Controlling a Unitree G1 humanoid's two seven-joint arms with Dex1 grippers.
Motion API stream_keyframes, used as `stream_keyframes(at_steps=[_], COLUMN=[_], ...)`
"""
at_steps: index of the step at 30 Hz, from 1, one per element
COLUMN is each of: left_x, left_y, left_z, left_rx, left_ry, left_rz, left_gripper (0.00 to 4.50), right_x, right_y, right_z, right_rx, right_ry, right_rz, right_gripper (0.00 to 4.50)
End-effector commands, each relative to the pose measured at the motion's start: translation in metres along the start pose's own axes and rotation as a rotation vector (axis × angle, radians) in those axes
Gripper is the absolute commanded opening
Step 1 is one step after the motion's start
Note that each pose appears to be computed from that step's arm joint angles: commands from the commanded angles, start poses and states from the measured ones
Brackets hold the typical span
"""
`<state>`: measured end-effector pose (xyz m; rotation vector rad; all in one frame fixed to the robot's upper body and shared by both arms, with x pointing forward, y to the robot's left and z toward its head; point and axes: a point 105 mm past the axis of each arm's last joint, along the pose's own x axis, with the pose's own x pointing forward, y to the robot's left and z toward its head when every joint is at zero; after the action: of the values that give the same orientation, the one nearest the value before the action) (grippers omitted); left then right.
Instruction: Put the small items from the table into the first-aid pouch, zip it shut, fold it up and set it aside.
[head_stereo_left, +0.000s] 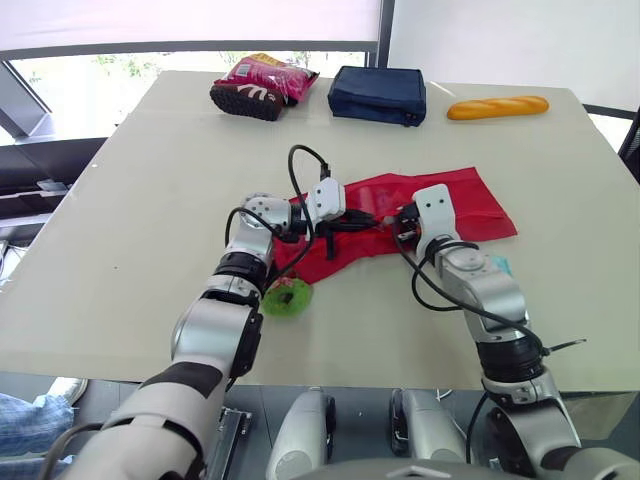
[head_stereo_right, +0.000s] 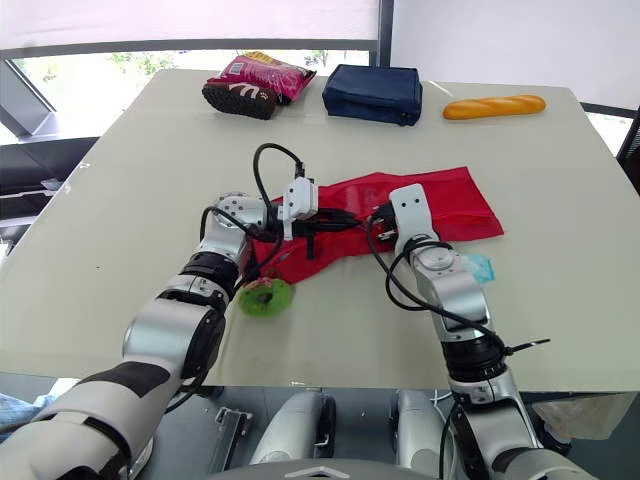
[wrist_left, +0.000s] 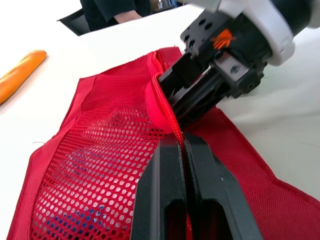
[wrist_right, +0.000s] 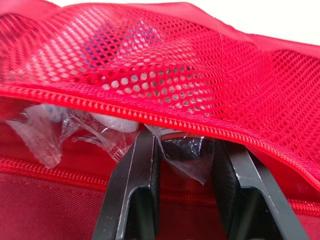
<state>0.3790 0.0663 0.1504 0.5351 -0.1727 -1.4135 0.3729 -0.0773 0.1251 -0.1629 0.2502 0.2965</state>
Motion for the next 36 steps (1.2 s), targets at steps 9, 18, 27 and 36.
stream_keyframes(at_steps=[9, 18, 27, 36], left_x=[0.004, -0.004, -0.009, -0.026], left_y=[-0.005, 0.002, 0.006, 0.000], left_z=[0.015, 0.012, 0.009, 0.008], left_rx=[0.038, 0.034, 0.040, 0.022], left_ry=[-0.068, -0.034, -0.001, 0.030], left_rz=[-0.039, -0.008, -0.009, -0.126], left_gripper=[0.00, 0.00, 0.00, 0.00], right_x=[0.009, -0.021, -0.078, -0.147], right_y=[0.005, 0.005, 0.020, -0.015], right_z=[0.039, 0.015, 0.015, 0.024], right_rx=[0.061, 0.037, 0.026, -0.130], right_ry=[-0.163, -0.113, -0.157, -0.432], right_rz=[-0.011, 0.073, 0.346, 0.440], right_gripper=[2.17, 4.45, 4.45, 4.45])
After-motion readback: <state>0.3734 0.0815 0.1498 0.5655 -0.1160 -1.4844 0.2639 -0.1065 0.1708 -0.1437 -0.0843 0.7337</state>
